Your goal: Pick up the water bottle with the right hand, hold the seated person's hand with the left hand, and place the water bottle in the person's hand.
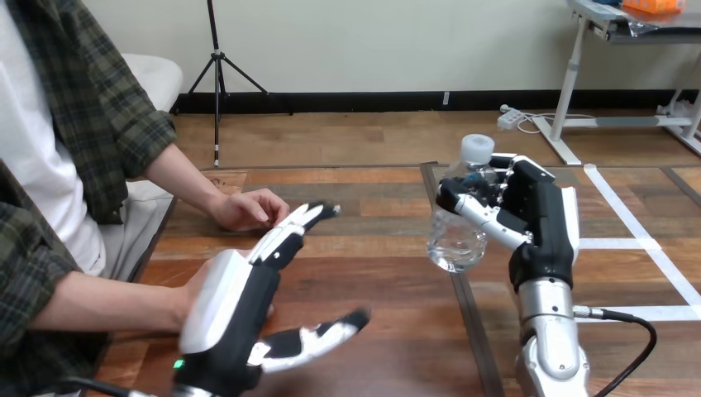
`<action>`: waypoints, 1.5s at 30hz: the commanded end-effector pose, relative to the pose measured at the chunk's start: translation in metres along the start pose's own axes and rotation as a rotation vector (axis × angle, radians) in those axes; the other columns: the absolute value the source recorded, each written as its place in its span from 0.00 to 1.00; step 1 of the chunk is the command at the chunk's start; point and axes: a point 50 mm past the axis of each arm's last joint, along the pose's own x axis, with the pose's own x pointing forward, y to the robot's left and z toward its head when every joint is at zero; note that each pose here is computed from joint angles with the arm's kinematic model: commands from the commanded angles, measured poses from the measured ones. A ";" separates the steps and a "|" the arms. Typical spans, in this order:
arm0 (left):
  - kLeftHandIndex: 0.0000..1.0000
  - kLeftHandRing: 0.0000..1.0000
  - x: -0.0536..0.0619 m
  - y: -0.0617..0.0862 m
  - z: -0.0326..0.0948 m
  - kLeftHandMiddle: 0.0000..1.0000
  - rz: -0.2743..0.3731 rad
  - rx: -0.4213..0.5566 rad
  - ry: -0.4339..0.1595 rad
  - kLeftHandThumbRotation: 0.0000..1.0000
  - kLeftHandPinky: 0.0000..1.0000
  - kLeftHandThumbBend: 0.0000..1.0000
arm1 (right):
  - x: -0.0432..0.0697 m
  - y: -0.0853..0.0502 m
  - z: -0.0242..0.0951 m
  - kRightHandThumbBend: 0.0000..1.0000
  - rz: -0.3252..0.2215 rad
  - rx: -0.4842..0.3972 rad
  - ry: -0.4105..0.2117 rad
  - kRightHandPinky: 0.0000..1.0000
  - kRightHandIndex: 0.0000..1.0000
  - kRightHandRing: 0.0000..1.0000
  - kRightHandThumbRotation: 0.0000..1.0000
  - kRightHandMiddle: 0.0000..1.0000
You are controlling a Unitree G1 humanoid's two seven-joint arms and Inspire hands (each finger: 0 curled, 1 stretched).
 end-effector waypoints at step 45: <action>0.79 0.79 -0.001 0.076 -0.016 0.82 -0.021 0.766 0.232 0.03 0.73 1.00 | 0.004 0.030 0.032 0.64 0.163 -0.013 -0.223 0.36 0.50 0.41 0.00 0.46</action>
